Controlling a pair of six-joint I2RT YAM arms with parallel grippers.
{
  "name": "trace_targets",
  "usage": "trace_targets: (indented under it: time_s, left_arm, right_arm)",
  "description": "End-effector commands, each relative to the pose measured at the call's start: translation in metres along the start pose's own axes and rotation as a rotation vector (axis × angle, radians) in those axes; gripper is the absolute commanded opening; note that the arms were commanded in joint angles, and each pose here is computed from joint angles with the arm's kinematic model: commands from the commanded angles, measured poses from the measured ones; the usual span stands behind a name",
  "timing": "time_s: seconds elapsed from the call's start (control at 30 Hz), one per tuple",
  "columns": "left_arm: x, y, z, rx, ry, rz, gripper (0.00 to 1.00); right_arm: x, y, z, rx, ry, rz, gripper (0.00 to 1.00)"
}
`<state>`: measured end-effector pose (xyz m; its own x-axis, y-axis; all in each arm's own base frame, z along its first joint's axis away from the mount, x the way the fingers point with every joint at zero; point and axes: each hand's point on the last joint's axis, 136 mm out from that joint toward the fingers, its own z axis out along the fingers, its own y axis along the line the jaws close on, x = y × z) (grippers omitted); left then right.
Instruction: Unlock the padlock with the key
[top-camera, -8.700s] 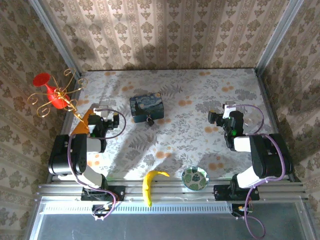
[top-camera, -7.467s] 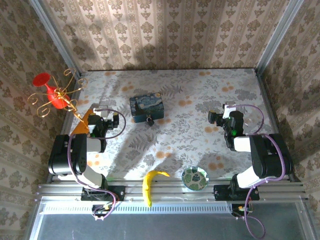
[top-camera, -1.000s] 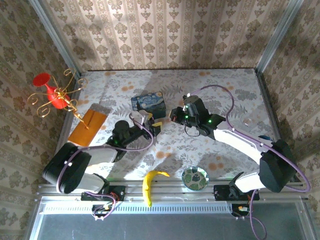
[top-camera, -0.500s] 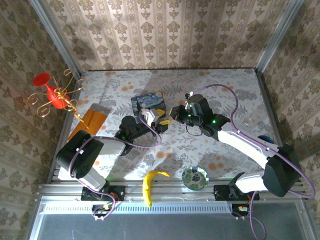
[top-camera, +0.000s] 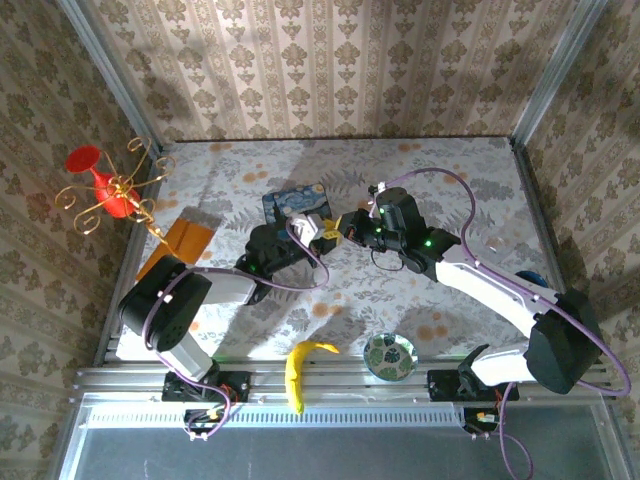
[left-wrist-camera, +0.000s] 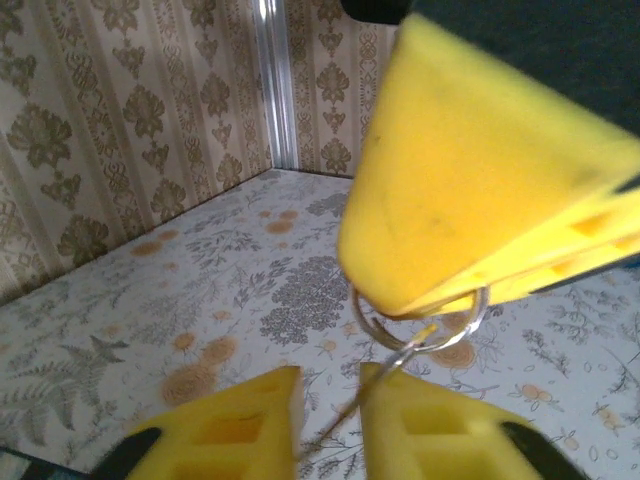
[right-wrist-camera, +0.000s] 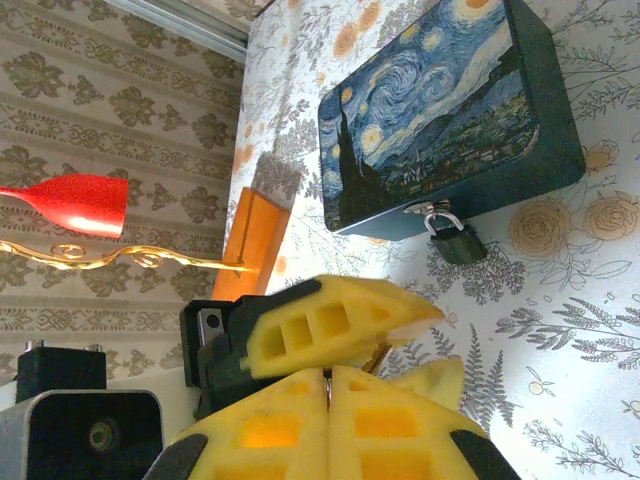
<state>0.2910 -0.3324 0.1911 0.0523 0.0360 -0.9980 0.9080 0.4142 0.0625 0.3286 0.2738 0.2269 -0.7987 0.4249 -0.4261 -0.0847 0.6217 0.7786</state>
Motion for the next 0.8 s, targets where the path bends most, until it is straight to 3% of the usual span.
trace_targets:
  time_s: [0.0, 0.07, 0.33, 0.43, 0.57, 0.77]
  left_arm:
    - [-0.002, 0.002, 0.004, -0.012, 0.003, 0.028, 0.08]
    - [-0.002, 0.003, 0.003, -0.028, 0.011, 0.043, 0.0]
    - [-0.001, 0.013, -0.005, -0.193, 0.093, 0.23, 0.0]
    - [-0.004, 0.017, -0.01, -0.277, 0.126, 0.339, 0.0]
    - [-0.01, 0.017, -0.016, -0.355, 0.173, 0.496, 0.0]
    - [-0.013, 0.017, -0.017, -0.388, 0.193, 0.553, 0.0]
  right_arm:
    - [-0.001, 0.003, -0.002, -0.026, -0.005, 0.008, 0.0]
    - [-0.001, 0.003, -0.003, -0.027, -0.005, 0.006, 0.0]
    - [-0.001, -0.001, -0.005, -0.001, -0.005, -0.017, 0.0]
    - [-0.003, -0.004, -0.011, 0.032, -0.018, -0.039, 0.12]
    - [-0.007, -0.01, -0.021, 0.073, -0.043, -0.051, 0.49]
    - [-0.004, -0.006, -0.025, 0.065, -0.018, -0.043, 0.63]
